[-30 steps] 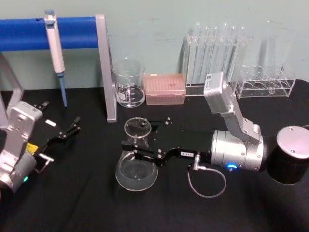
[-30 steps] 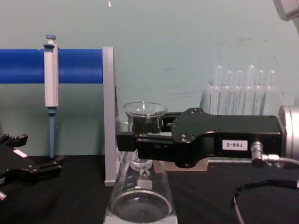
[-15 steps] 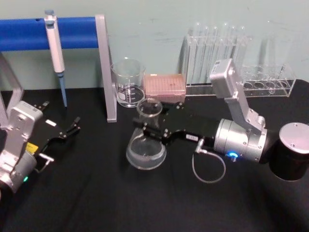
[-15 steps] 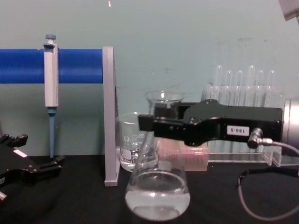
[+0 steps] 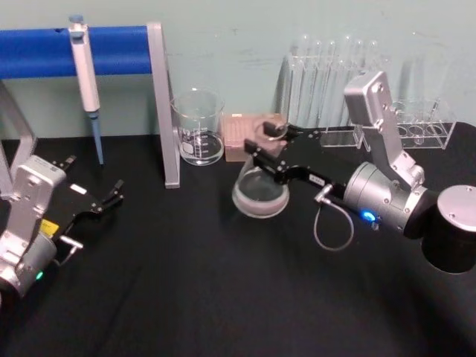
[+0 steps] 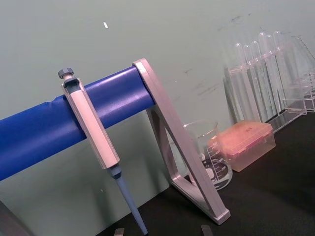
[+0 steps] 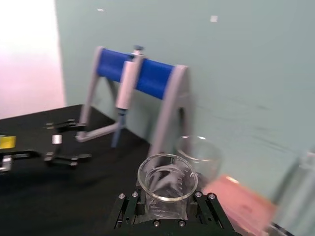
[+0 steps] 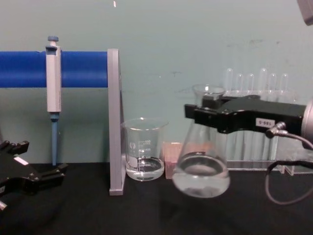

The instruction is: Grasp the erlenmeyer flask with one hand, shake it three times, then place it back.

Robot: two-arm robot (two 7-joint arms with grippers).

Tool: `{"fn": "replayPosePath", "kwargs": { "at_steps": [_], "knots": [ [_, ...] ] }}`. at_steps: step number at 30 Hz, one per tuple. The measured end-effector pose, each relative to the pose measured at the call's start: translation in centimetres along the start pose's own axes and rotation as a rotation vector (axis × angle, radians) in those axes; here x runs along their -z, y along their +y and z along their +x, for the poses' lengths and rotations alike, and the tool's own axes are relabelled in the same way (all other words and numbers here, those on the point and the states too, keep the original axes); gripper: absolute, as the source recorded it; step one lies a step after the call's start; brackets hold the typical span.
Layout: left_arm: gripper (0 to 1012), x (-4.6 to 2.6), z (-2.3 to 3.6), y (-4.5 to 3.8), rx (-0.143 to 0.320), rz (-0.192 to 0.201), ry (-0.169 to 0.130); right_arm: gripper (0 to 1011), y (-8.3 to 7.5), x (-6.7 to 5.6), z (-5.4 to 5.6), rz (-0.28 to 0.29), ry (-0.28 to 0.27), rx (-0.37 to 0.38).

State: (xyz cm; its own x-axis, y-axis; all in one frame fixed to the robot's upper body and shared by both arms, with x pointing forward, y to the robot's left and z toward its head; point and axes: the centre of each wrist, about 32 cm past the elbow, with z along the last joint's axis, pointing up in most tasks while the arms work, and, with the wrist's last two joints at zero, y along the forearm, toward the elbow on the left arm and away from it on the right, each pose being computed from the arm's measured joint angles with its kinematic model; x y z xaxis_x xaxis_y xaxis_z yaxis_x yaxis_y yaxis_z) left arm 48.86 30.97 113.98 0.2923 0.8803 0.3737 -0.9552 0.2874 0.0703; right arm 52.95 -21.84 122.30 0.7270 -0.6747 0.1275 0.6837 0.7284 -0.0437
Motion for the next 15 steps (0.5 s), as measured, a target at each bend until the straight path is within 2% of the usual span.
{"fn": "replayPosePath", "kwargs": {
  "at_steps": [6, 15],
  "knots": [
    [1001, 0.00, 0.00, 0.00, 0.000, 0.000, 0.000, 451, -0.18, 0.31, 0.36, -0.005, 0.002, 0.124],
    [1001, 0.00, 0.00, 0.00, 0.000, 0.000, 0.000, 451, -0.39, 0.55, 0.64, -0.013, 0.015, 0.247]
  ]
}}
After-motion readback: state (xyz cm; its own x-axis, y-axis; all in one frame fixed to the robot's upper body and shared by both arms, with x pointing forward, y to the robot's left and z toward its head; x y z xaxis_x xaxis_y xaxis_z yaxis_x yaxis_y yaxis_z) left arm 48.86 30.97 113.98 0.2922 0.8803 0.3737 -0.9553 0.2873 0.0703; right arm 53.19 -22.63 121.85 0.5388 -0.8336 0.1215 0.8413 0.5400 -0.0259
